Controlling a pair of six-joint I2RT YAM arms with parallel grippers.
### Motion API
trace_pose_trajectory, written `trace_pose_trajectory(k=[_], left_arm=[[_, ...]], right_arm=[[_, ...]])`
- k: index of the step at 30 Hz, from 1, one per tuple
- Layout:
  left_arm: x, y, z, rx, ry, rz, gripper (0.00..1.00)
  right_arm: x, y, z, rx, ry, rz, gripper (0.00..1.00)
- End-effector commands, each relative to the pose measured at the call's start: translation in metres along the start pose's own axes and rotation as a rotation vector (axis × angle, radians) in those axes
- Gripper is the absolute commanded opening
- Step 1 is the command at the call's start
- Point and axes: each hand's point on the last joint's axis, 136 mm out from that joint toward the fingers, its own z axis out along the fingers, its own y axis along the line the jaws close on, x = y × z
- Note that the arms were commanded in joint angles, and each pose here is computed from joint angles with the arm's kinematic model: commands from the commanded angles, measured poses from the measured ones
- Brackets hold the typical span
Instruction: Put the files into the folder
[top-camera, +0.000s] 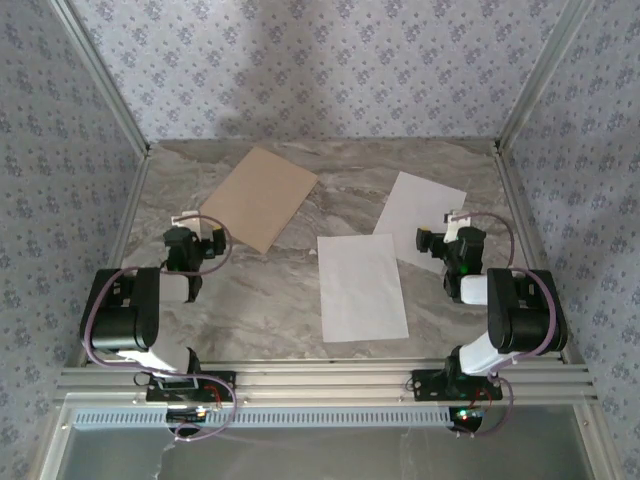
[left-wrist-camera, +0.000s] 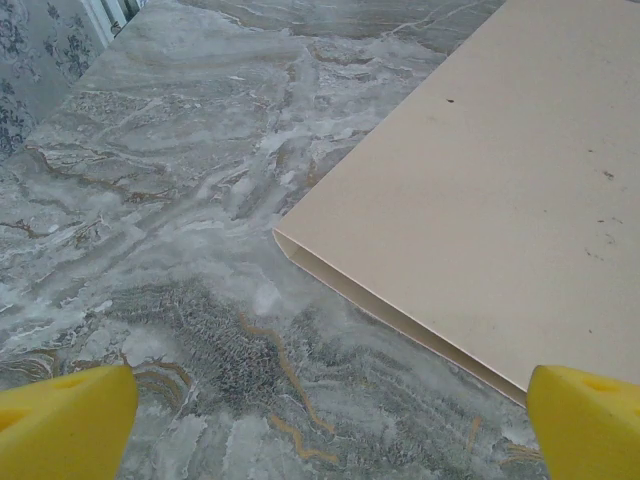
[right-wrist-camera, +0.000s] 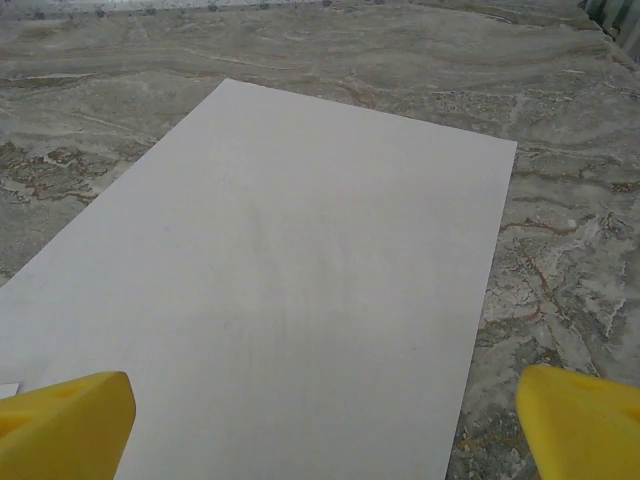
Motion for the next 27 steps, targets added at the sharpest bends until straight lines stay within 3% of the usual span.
trace_pose_trajectory(k=[1, 23, 27], left_arm=[[-0.014, -0.003, 0.001, 0.016, -0.037, -0.006, 1.0], [-0.015, -0.003, 0.001, 0.016, -0.039, -0.007, 1.0], [-0.023, 0.008, -0.007, -0.042, -0.055, -0.033, 1.0]], right_arm=[[-0.008, -0.002, 0.002, 0.01, -0.024, -0.014, 1.0], [-0.007, -0.002, 0.001, 0.009, -0.025, -0.01, 1.0], [-0.012, -0.006, -0.005, 0.013, -0.05, 0.009, 1.0]])
